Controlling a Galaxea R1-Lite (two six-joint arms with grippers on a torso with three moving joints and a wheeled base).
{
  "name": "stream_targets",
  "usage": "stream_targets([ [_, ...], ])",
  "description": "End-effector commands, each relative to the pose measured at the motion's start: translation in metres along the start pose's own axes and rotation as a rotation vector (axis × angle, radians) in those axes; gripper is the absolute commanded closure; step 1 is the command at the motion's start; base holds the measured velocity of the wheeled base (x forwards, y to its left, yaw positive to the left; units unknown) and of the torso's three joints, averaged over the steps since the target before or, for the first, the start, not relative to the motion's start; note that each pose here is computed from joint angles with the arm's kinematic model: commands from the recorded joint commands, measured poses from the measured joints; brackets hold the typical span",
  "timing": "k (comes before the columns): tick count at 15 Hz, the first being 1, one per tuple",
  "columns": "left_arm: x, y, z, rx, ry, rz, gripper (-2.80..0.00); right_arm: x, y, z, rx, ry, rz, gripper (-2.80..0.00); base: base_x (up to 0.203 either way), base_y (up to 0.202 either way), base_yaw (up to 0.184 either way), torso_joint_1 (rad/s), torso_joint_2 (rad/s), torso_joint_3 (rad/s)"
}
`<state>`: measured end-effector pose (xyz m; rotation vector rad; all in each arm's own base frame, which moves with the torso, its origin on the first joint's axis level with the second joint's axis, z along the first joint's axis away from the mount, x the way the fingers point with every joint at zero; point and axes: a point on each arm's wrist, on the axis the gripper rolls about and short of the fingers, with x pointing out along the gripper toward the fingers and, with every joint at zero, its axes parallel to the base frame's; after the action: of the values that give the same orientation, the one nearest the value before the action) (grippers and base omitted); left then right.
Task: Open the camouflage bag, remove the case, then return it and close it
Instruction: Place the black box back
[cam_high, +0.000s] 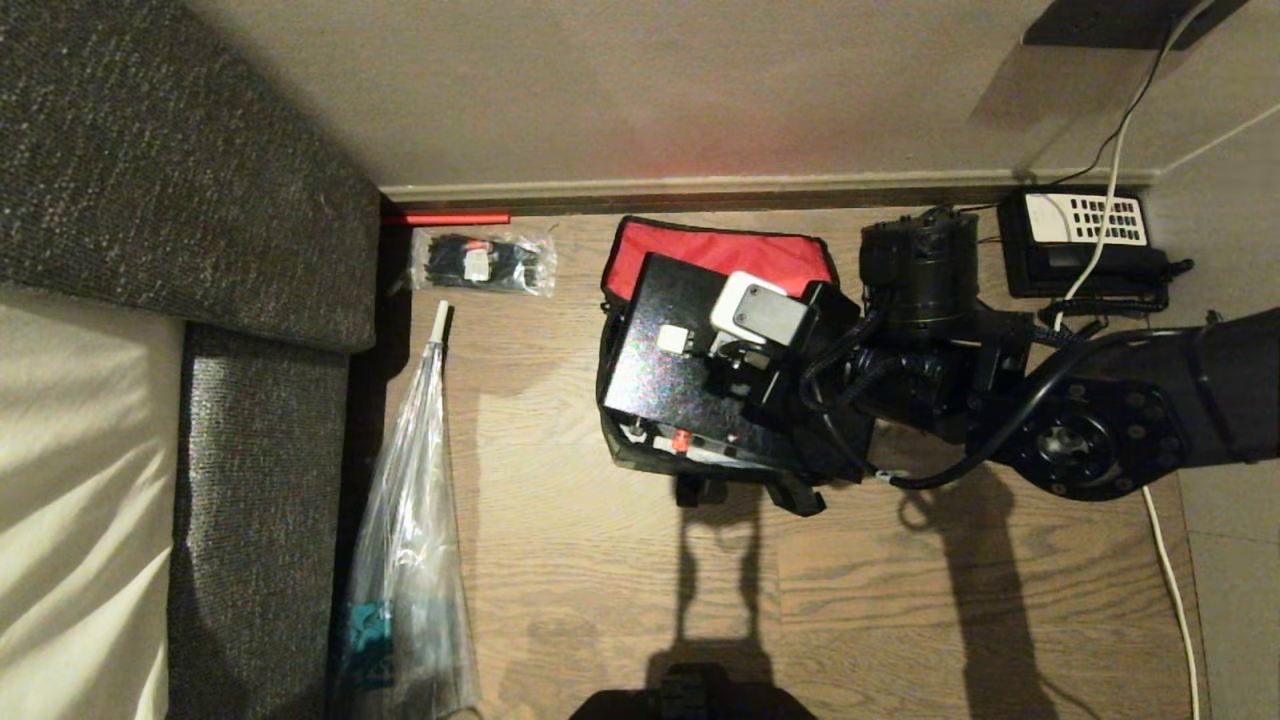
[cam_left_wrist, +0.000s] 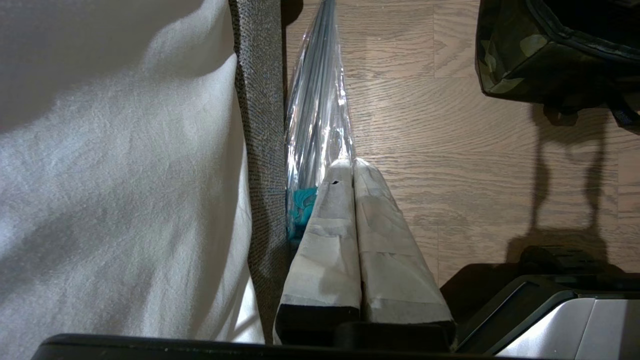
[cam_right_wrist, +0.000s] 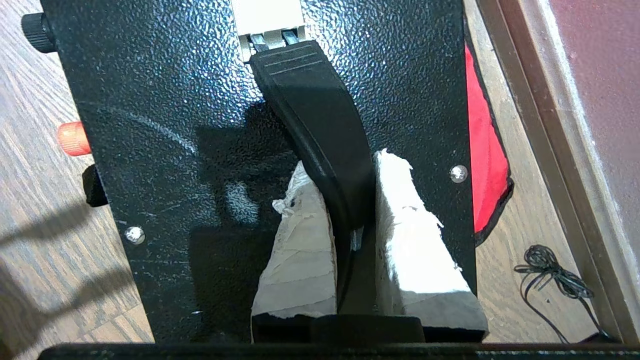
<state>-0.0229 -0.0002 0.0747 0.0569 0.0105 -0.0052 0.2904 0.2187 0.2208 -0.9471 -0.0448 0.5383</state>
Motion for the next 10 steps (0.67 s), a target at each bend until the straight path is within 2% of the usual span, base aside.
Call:
stream_targets([
  [1,0.000,0.000,0.000,0.001,0.000,0.000,0.00,0.006,0.004,-0.002,-0.005,0.007,0.006,0.00,0.000,0.000,0.000,0.000,0.00,0.000],
  [10,0.000,0.000,0.000,0.000,0.000,0.000,0.00,0.020,0.003,-0.014,0.002,0.037,-0.008,0.00,0.000,0.000,0.000,0.000,0.00,0.000],
])
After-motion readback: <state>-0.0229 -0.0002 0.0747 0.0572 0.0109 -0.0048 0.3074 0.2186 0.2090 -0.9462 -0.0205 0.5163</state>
